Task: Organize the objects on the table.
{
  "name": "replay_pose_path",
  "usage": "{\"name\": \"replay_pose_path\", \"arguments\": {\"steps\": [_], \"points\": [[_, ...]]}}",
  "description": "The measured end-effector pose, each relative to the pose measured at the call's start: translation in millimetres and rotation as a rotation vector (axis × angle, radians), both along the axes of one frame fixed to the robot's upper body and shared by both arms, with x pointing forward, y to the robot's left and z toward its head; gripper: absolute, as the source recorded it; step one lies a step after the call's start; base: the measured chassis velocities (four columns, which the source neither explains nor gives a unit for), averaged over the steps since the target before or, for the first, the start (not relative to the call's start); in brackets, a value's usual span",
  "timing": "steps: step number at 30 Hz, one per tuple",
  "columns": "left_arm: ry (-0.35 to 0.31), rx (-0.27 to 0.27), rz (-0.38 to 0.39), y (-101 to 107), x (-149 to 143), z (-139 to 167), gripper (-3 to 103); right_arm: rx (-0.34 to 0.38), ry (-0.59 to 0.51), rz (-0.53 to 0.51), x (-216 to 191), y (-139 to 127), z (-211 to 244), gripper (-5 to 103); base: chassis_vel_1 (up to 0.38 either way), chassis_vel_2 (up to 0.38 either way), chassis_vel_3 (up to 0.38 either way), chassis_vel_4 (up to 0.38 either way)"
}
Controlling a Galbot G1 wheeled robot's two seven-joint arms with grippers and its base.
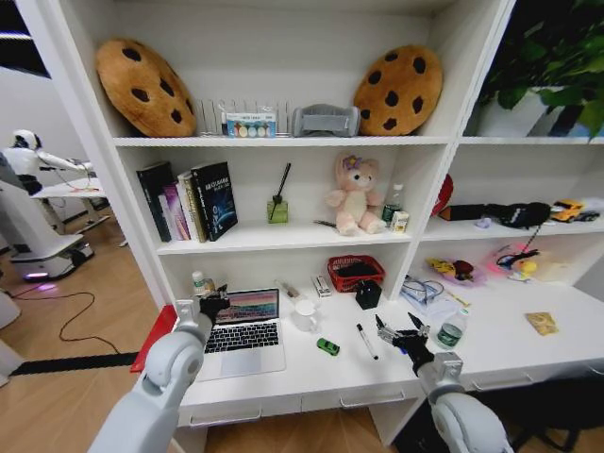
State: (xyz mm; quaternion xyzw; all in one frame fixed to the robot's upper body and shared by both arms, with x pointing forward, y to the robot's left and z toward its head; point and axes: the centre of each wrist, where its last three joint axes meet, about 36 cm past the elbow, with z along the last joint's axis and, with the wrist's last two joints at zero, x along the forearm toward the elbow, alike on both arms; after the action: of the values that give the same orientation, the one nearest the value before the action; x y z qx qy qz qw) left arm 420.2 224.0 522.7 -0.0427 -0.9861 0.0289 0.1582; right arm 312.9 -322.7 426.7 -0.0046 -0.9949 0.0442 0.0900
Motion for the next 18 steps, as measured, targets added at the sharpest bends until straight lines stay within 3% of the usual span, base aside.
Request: {"name": "replay_pose_path", "arguments": {"steps": [8,11,18], "points": [[0.052,-0.038,-0.045,-18.4,32.3,-5.5,0,-0.001,-0.004,-0.011,3.3,-7.6,0.3,100,0.0,0.0,0.0,0.0],[0.084,-0.055,-0.056,-18.3,35.6,-3.6,0,-0.004,-0.005,-0.016,0.2,-10.4,2.0,100,0.0,0.0,0.0,0.0],[0.162,-0.037,-0.054,-11.6,27.1,-17.9,0,-0.002,-0.019,-0.025,-4.4,-9.3,7.2,100,0.0,0.0,0.0,0.0]]}}
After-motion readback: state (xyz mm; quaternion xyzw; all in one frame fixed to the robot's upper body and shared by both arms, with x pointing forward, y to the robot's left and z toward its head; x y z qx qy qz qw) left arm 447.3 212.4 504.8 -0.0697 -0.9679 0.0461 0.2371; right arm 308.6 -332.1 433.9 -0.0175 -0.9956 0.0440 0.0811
